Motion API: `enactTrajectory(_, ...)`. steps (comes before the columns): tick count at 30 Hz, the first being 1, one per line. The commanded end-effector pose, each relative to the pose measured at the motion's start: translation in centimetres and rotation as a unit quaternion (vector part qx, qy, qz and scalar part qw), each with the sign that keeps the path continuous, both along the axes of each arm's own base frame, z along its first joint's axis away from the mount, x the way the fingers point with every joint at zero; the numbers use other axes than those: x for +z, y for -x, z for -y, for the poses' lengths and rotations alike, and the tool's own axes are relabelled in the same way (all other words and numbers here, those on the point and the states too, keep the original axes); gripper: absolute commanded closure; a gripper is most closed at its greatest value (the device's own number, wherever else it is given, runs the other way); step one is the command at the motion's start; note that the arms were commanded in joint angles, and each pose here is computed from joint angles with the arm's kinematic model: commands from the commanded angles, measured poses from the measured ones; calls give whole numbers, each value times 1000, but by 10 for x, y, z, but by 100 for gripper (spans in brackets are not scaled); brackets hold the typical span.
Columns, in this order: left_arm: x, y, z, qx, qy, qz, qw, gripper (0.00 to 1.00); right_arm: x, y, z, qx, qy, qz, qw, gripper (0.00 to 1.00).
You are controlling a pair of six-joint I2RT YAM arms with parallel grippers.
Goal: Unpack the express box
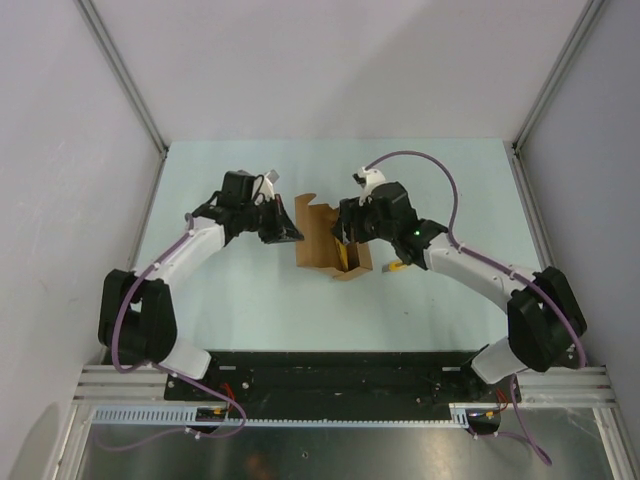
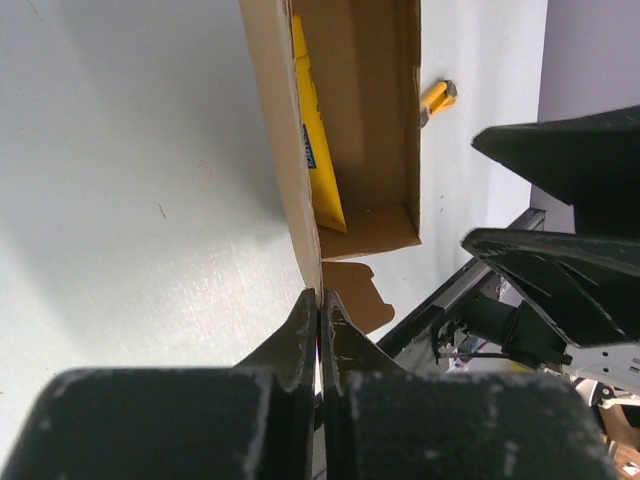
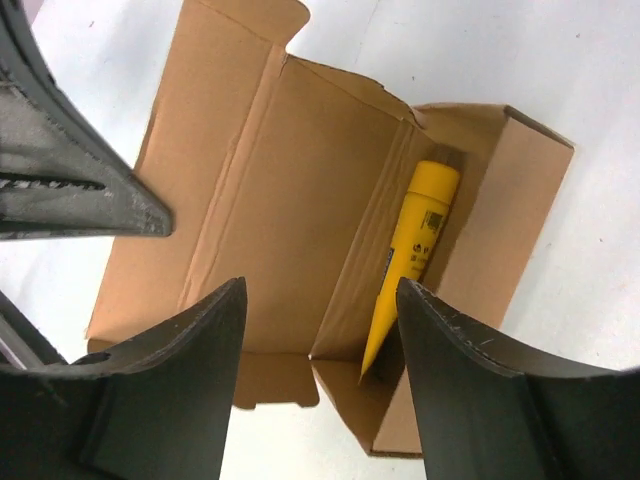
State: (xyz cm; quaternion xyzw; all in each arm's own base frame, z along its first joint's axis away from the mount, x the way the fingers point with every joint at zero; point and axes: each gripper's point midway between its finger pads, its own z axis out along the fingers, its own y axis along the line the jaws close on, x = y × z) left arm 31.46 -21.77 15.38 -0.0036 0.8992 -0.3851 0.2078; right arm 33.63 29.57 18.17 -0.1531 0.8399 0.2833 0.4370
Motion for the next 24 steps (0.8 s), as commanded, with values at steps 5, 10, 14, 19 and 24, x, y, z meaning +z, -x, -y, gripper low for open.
enactTrajectory(5, 33, 4, 2, -11, 17, 38, 999, 100, -36, -16, -3, -27, 51, -51, 997, 38)
enactTrajectory(10, 35, 6, 0, -12, 13, 44, 999, 100, -61, -17, -1, -32, 77, -86, 993, 40)
enactTrajectory(14, 35, 5, -3, -11, 8, 48, 999, 100, -69, -19, 5, -46, 85, -96, 991, 41)
enactTrajectory(19, 32, 5, -12, -15, -5, 52, 999, 100, -82, -27, 18, -69, 92, -115, 987, 42)
enactTrajectory(24, 19, 15, -13, -49, -3, 47, 998, 100, -100, -30, 23, -71, 89, -144, 983, 44)
